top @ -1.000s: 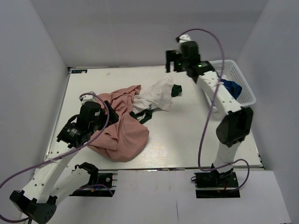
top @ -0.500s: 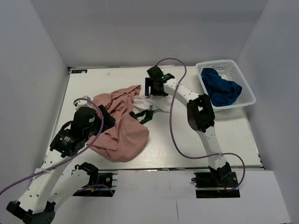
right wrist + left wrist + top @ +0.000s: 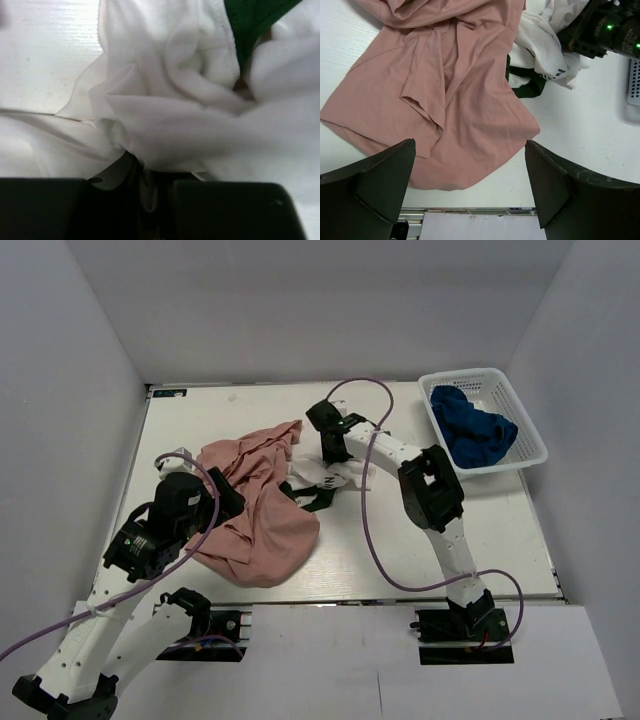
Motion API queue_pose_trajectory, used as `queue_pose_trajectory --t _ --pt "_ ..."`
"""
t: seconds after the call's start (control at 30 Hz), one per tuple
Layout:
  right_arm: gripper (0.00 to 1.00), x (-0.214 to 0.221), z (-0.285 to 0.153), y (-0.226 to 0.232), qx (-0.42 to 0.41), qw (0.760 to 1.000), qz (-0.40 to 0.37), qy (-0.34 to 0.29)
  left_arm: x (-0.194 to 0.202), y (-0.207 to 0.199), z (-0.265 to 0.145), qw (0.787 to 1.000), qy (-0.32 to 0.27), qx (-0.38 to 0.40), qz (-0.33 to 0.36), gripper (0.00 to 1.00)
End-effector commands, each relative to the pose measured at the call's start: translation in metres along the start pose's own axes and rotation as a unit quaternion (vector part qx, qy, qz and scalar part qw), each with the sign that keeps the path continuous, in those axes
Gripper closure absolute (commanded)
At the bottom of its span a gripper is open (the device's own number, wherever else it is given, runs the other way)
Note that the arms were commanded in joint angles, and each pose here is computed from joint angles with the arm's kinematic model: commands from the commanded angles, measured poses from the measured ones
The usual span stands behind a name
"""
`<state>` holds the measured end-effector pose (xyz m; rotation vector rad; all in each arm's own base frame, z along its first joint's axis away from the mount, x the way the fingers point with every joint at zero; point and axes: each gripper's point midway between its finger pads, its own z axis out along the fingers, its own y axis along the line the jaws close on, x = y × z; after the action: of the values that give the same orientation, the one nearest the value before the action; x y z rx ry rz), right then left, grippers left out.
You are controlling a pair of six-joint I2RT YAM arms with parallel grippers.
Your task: Fold and stack the t-shirts
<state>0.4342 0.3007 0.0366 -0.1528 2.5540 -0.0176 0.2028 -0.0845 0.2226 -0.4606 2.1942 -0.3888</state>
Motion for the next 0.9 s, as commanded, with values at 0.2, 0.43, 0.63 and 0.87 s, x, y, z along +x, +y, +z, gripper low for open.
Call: queue_pose_trajectory --t 0.2,0.43,0.63,0.87 --pt "1.00 -0.189 -0.214 -0.074 -0.072 0.944 0.066 -0.315 -0.011 -0.008 -0.007 1.000 -0.021 0.017 -0.009 0.00" --pt "1.00 -0.253 -0.331 -0.213 0.039 0.884 0.110 -0.452 -0.014 -0.014 -0.003 0.999 -0.022 0.025 -0.011 0.00" --pt "1.00 -0.271 -0.376 -0.320 0.147 0.836 0.154 -0.507 -0.018 -0.020 0.005 0.999 -0.021 0.023 -0.010 0.00" --pt "1.00 -0.277 -0.374 -0.388 0.188 0.823 0.167 -0.510 -0.017 -0.024 0.011 1.000 -0.014 0.023 -0.009 0.00"
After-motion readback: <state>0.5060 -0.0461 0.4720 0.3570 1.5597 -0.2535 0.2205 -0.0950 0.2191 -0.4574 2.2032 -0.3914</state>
